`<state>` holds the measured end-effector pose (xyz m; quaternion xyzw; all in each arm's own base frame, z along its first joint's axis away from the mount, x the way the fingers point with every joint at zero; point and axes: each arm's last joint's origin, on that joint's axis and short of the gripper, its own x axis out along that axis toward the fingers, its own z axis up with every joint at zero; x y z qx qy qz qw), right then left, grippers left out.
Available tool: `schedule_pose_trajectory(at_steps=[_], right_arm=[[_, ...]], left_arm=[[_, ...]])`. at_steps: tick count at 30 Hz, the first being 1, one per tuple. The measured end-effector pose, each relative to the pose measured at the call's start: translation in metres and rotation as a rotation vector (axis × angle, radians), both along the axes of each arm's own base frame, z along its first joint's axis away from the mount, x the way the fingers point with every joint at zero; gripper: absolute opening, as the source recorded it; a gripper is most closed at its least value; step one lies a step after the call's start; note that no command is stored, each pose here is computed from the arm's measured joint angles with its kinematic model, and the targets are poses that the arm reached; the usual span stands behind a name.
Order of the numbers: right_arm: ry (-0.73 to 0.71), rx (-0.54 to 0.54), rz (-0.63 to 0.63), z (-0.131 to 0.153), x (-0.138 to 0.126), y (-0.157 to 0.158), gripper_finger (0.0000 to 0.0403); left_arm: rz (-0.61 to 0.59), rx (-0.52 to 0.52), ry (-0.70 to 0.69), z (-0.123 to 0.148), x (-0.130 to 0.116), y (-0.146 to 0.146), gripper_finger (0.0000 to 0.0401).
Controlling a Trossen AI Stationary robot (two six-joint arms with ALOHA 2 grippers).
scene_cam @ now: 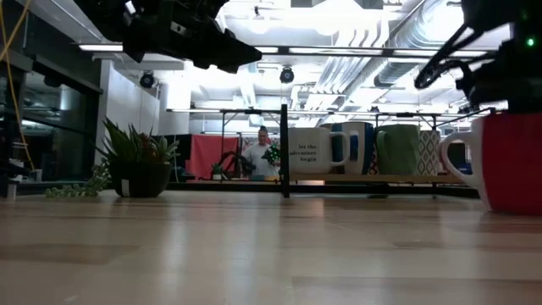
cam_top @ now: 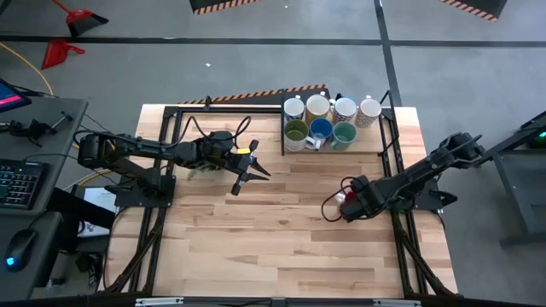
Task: Place coffee mugs
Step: Put the red mug on the shelf
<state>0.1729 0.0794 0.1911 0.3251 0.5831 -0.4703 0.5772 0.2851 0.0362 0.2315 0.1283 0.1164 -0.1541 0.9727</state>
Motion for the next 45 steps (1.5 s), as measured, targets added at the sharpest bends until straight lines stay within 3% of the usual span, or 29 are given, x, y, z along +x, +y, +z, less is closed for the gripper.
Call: schedule_pose_trajectory(at_steps=[7,13,23,34,45], right_arm=[[-0.011,0.013,0.039,-0.017,-0.002,-0.006,0.0090],[0.003,0.000,0.140,-0.010,0.002,-0.011,0.0011],[0.083,-0.020,0.291,0.008,0.010,-0.028,0.0001],[0.107,0.037,0.698,0.024,0.028,-0.059,0.0001],[-0.036,-0.007,1.351,0.027,0.056,-0.066,0.0000]], left_arm=[[0.000,0.000,0.000,0.000,0.000,0.000,0.0051],[0.000,0.000,0.000,0.000,0.000,0.000,0.0051],[-0.001,0.001,0.000,0.000,0.000,0.000,0.0051],[-0.005,0.015,0.000,0.000,0.000,0.000,0.0051],[-0.005,0.015,0.000,0.000,0.000,0.000,0.0051]])
